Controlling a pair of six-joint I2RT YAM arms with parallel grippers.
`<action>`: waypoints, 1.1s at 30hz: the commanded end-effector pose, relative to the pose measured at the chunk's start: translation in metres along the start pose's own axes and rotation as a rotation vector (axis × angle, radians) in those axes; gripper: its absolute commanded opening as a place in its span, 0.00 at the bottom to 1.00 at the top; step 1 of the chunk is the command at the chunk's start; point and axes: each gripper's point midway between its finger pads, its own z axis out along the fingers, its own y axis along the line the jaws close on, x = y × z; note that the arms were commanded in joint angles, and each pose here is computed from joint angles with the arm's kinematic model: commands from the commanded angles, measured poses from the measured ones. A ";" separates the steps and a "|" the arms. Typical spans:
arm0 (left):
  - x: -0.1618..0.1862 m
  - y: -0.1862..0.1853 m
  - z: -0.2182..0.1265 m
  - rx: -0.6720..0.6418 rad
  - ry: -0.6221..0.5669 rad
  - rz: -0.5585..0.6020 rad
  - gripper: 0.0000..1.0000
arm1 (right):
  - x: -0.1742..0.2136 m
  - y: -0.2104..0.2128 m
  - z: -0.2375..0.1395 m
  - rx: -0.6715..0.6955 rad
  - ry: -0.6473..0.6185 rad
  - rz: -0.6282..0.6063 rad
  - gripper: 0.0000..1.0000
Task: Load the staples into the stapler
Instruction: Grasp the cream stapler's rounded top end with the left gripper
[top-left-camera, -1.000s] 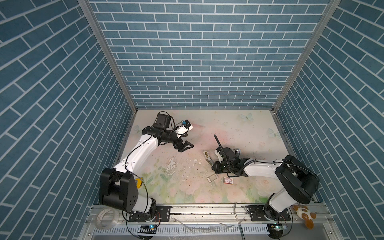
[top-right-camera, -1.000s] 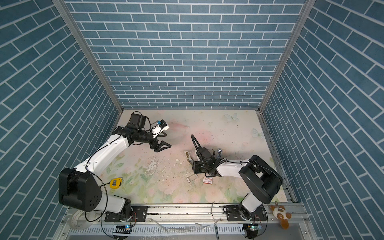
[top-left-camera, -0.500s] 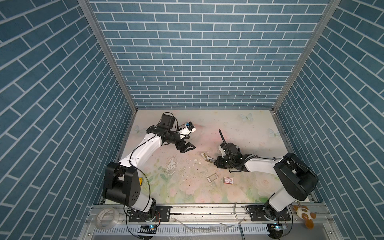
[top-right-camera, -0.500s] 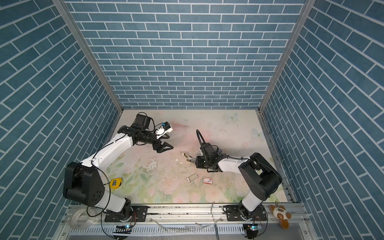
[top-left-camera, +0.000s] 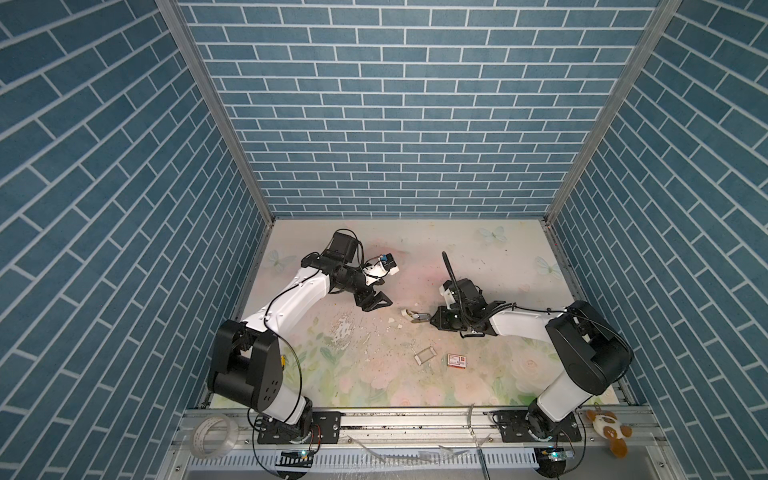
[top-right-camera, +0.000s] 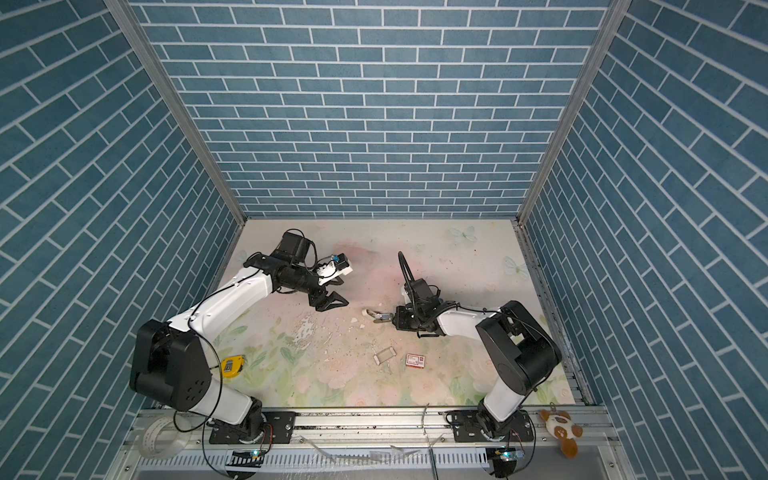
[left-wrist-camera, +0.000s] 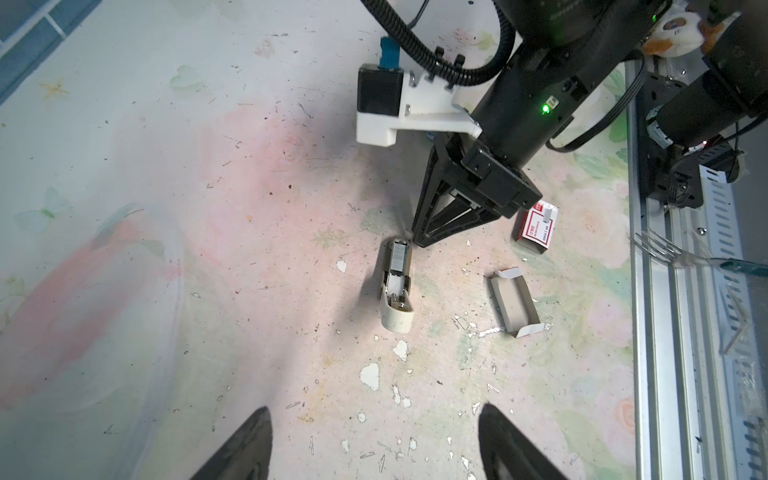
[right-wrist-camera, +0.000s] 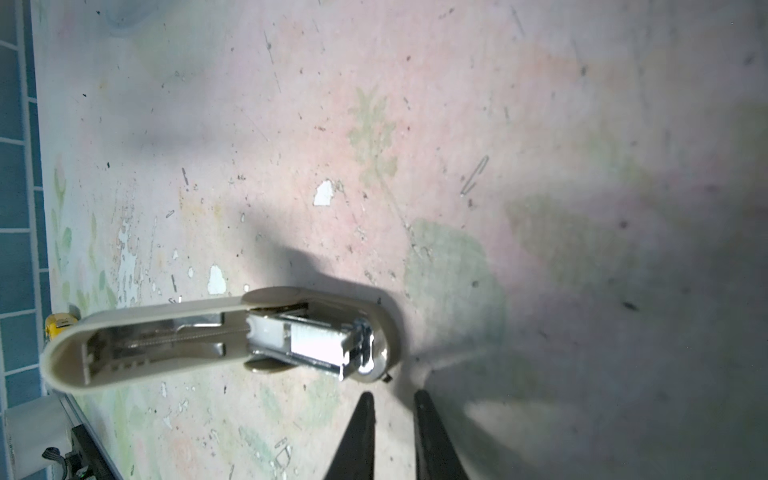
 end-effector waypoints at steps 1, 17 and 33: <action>0.021 -0.012 0.017 0.044 0.068 0.004 0.78 | -0.003 -0.003 -0.013 -0.009 0.003 -0.010 0.20; 0.031 -0.017 0.064 0.109 0.156 0.031 0.65 | -0.017 0.003 -0.001 -0.066 0.027 0.002 0.20; 0.033 -0.016 0.086 0.089 0.213 0.096 0.53 | -0.022 0.006 0.006 -0.090 0.041 0.004 0.20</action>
